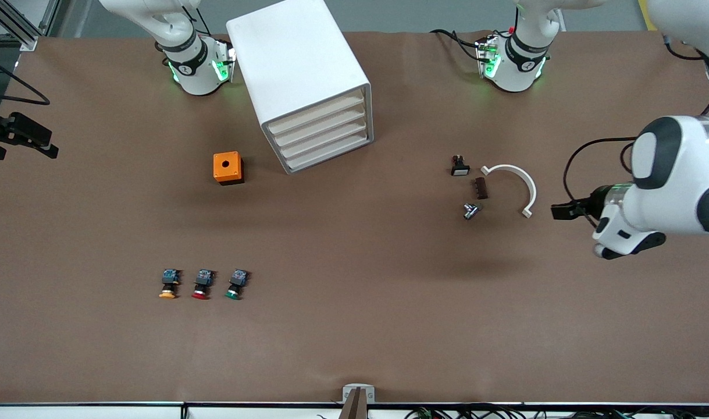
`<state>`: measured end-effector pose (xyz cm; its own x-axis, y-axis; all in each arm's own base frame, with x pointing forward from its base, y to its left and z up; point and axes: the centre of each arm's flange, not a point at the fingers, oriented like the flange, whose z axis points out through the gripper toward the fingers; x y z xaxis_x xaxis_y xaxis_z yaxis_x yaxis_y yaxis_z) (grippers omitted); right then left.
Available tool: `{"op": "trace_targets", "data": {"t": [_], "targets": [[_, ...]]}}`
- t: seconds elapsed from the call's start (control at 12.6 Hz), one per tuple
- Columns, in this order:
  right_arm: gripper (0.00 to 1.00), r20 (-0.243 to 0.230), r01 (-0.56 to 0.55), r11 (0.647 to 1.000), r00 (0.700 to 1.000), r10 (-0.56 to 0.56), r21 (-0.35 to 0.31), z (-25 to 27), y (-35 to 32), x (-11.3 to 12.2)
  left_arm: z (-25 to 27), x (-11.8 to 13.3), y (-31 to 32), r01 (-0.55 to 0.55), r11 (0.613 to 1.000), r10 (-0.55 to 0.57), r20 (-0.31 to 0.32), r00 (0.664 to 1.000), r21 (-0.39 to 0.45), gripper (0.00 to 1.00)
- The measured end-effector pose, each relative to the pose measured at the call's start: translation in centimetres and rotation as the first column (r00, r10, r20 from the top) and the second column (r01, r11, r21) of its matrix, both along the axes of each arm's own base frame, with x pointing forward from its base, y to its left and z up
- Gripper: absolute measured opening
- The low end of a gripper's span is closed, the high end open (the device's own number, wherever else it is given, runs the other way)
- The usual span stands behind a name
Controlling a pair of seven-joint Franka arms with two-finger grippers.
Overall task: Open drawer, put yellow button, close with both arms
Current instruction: 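Move the left gripper toward the drawer while the right gripper reaches the buttons, then grip the drawer with the left gripper while the right gripper grasps the button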
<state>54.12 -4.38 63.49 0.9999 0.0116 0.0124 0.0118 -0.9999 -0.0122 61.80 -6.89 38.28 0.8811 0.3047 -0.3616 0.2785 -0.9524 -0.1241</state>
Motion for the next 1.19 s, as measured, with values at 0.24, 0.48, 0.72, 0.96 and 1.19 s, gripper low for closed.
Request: {"op": "trace_targets", "data": {"t": [0.24, 0.48, 0.72, 0.96, 1.19], "targets": [[1.0, 0.0, 0.0, 1.0, 1.0, 0.0, 0.0, 0.0, 0.0, 0.0, -3.6, -0.6, -6.2, -0.074, 0.993, 0.078, -0.042, 0.996, 0.093, 1.0], [1.0, 0.007, 0.0, 1.0, 1.0, 0.0, -0.001, 0.3, 0.0, 0.0, -6.7, -1.4, -11.2, -0.142, 0.973, 0.155, -0.061, 0.986, 0.181, 1.0], [1.0, -0.01, 0.002, 1.0, 1.0, -0.002, -0.003, -0.9, 0.0, 0.7, -6.9, -1.9, -15.5, -0.227, 0.953, 0.25, -0.098, 0.963, 0.201, 1.0], [1.0, -0.041, 0.001, 1.0, 0.999, -0.001, -0.013, -5.5, 0.1, 3.7, -6.2, -3.1, -19.5, -0.399, 0.893, 0.438, -0.209, 0.874, 0.207, 1.0], [1.0, -0.069, 0.0, 1.0, 0.998, -0.002, -0.027, -11.1, 0.2, 6.9, -6.5, -3.7, -22.5, -0.627, 0.718, 0.696, -0.297, 0.654, 0.302, 1.0]]}}
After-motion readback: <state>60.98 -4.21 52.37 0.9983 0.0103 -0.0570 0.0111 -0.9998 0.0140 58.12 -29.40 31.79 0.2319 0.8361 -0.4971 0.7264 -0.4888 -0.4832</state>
